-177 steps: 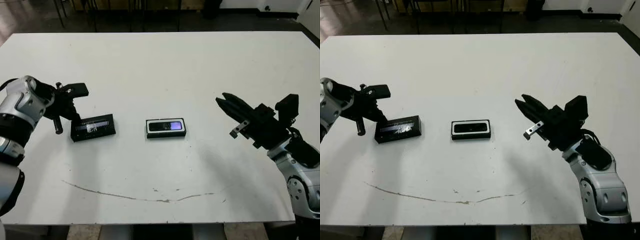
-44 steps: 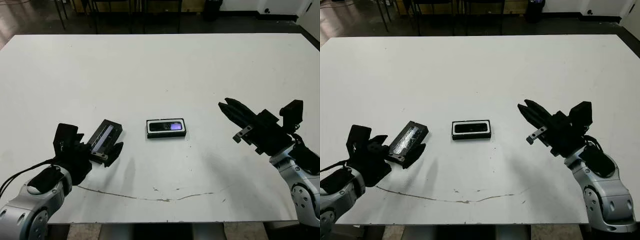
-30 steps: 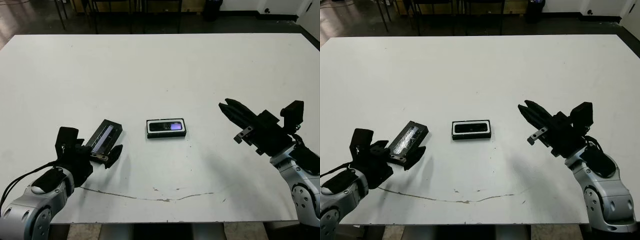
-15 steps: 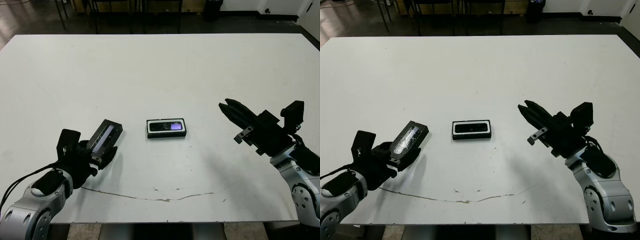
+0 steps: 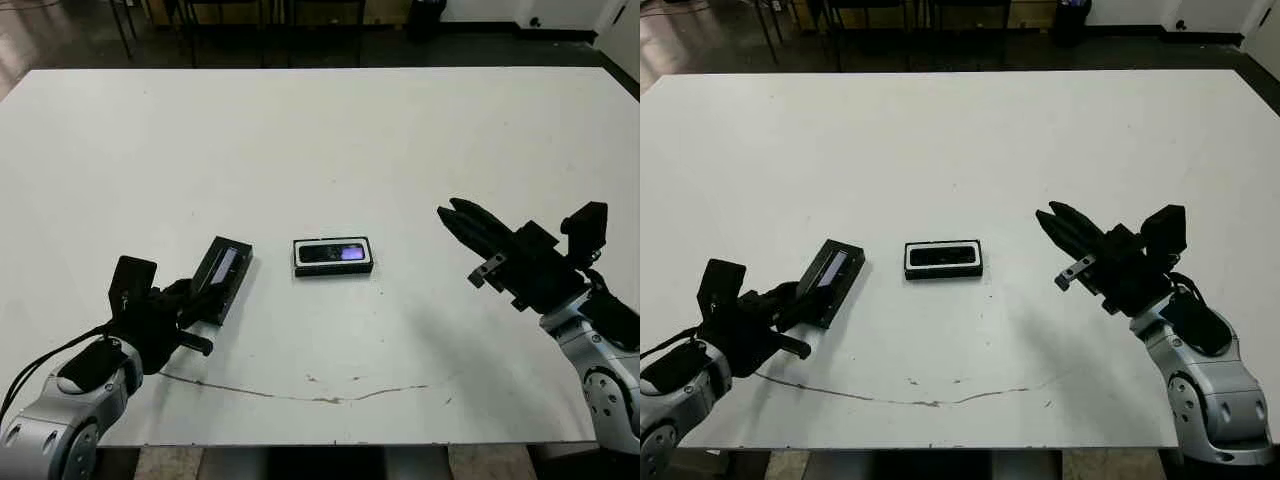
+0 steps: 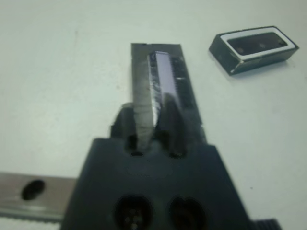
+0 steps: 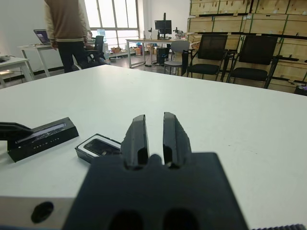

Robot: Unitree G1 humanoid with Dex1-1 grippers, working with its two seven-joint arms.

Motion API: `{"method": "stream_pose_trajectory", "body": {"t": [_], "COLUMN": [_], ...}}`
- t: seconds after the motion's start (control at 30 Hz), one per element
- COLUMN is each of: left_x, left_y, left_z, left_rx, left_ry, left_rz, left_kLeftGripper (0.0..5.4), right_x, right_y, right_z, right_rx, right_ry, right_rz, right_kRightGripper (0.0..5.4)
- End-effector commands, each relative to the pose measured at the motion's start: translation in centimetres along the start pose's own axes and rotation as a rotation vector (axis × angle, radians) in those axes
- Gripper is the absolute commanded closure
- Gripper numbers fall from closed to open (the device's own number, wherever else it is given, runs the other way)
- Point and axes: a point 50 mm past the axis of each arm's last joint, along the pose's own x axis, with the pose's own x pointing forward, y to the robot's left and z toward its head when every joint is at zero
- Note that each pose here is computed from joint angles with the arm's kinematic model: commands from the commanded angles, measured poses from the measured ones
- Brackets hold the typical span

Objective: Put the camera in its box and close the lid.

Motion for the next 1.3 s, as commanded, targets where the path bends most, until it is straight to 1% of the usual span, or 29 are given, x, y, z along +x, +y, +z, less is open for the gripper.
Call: {"method": "stream_pose_trajectory", "body": {"t": [0.03, 0.13, 0.2, 0.33, 0.5, 0.53, 0.57, 0.63, 0.77, 0.87, 1.03, 1.1, 1.2, 1.3], "left_x": [-0.1, -0.3, -0.4, -0.4, -0.5, -0.6, -0.7, -0.9, -1.3, -1.8, -2.3, -2.4, -2.5, -2.3], "left_y": [0.2, 0.1, 0.1, 0.1, 0.1, 0.1, 0.2, 0.2, 0.2, 0.0, -0.4, -0.6, -1.0, -1.6], "left_z": [-0.4, 0.1, 0.3, 0.4, 0.8, 1.0, 1.2, 1.6, 2.1, 2.2, 2.2, 2.1, 2.0, 1.5], "left_rx": [-0.001, 0.021, 0.024, 0.030, 0.066, 0.082, 0.130, 0.195, 0.236, 0.228, 0.215, 0.206, 0.250, 0.198], "left_ry": [0.038, 0.013, 0.010, 0.003, -0.021, -0.024, -0.022, -0.031, -0.055, -0.066, -0.074, -0.055, -0.008, 0.035], "left_rz": [0.003, 0.000, 0.000, -0.007, 0.013, 0.007, 0.004, -0.005, 0.003, 0.009, 0.014, 0.015, 0.016, 0.002], "left_kLeftGripper": [5.39, 5.39, 5.39, 5.39, 5.39, 5.30, 5.17, 4.79, 3.87, 3.14, 1.95, 1.50, 0.79, 0.10], "right_x": [-0.2, -0.2, -0.1, -0.1, -0.2, -0.2, -0.2, -0.2, -0.2, -0.2, -0.1, -0.1, -0.1, -0.2], "right_y": [-0.1, -0.1, -0.1, -0.1, -0.1, 0.0, 0.0, -0.1, -0.1, -0.1, -0.1, -0.1, -0.1, 0.0], "right_z": [-0.5, -0.5, -0.6, -0.7, -0.7, -0.7, -0.7, -0.7, -0.7, -0.6, -0.8, -0.7, -0.6, -0.6], "right_rx": [0.016, 0.009, 0.012, 0.022, 0.027, 0.025, 0.022, 0.026, 0.024, 0.008, 0.015, 0.019, 0.009, 0.006], "right_ry": [0.022, 0.028, 0.017, 0.022, 0.028, 0.027, 0.023, 0.022, 0.024, 0.025, 0.017, 0.020, 0.029, 0.030], "right_rz": [-0.006, -0.009, -0.003, -0.007, -0.008, -0.009, -0.007, -0.004, -0.005, -0.006, 0.002, 0.001, -0.008, -0.013], "right_kRightGripper": [5.40, 5.40, 5.40, 5.40, 5.40, 5.40, 5.40, 5.40, 5.40, 5.40, 5.40, 5.40, 5.40, 5.40]}}
